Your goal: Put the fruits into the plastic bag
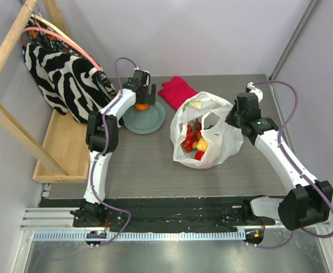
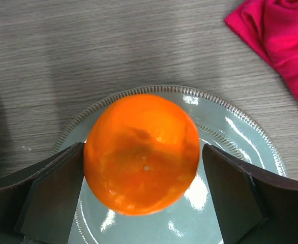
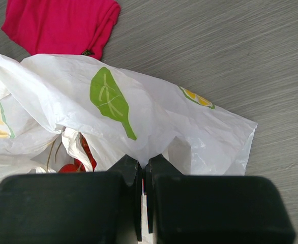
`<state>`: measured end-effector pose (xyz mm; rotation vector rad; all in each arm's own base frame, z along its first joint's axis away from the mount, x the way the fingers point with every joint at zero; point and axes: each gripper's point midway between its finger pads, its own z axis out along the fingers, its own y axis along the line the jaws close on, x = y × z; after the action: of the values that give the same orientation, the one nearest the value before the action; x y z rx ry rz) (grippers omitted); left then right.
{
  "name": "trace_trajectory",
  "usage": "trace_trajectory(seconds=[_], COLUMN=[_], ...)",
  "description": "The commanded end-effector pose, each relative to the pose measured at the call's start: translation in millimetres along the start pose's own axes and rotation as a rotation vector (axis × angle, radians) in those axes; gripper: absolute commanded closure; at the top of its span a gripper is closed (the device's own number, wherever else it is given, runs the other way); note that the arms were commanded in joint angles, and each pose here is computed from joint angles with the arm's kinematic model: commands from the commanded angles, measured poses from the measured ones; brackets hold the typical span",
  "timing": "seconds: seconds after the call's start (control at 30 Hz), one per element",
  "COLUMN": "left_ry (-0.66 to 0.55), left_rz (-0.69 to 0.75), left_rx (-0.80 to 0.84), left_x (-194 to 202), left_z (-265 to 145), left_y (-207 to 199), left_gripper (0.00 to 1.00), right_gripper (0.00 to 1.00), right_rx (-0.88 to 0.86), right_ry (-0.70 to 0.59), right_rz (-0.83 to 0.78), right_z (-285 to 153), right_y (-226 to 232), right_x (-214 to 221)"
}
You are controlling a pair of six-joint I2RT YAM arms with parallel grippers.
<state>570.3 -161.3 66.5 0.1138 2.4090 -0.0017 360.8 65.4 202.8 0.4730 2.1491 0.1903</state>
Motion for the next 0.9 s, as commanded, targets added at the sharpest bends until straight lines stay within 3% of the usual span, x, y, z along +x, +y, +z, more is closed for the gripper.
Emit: trace_trajectory(seconds=[0.0,0.13,0.17,0.27,0.6,0.87], left_ry=[-0.049,-0.041,-0.037,-0.028,-0.098,-0.224], left_rz=[-0.010,-0.010,-0.010,-0.011,-0.062,-0.144], left_rx=[0.043,0.043,0.043,0.047,0.116,0.286], left_x=[-19.8,-17.6,-16.2,-14.2,-35.2,-68.8], left_z=[-3.1,-2.6,-2.5,-3.8,-30.2,-92.0], left_y=[-4.2,-4.3,-4.1,-3.8,-13.3,-41.3], left_gripper=[0.02,0.18,0.28,0.42,0.51,0.54], right_gripper=[0.99,0.99,0.99,0.99,0.99,0.99], right_rx=[-0.036,-0.038,-0.037,-0.037,-0.034,-0.033], right_ry=[-0.078,-0.072,-0.074,-0.077,-0.084,-0.095], right_rz=[0.011,0.013,0.013,0.016,0.017,0.009], right_z=[-4.7,-3.7,-3.8,-4.0,-5.4,-7.0], right_y=[13.0,13.4,13.1,13.5,11.6,10.4], right_x=[-27.9,-26.2,-26.4,-27.5,-27.2,-28.7])
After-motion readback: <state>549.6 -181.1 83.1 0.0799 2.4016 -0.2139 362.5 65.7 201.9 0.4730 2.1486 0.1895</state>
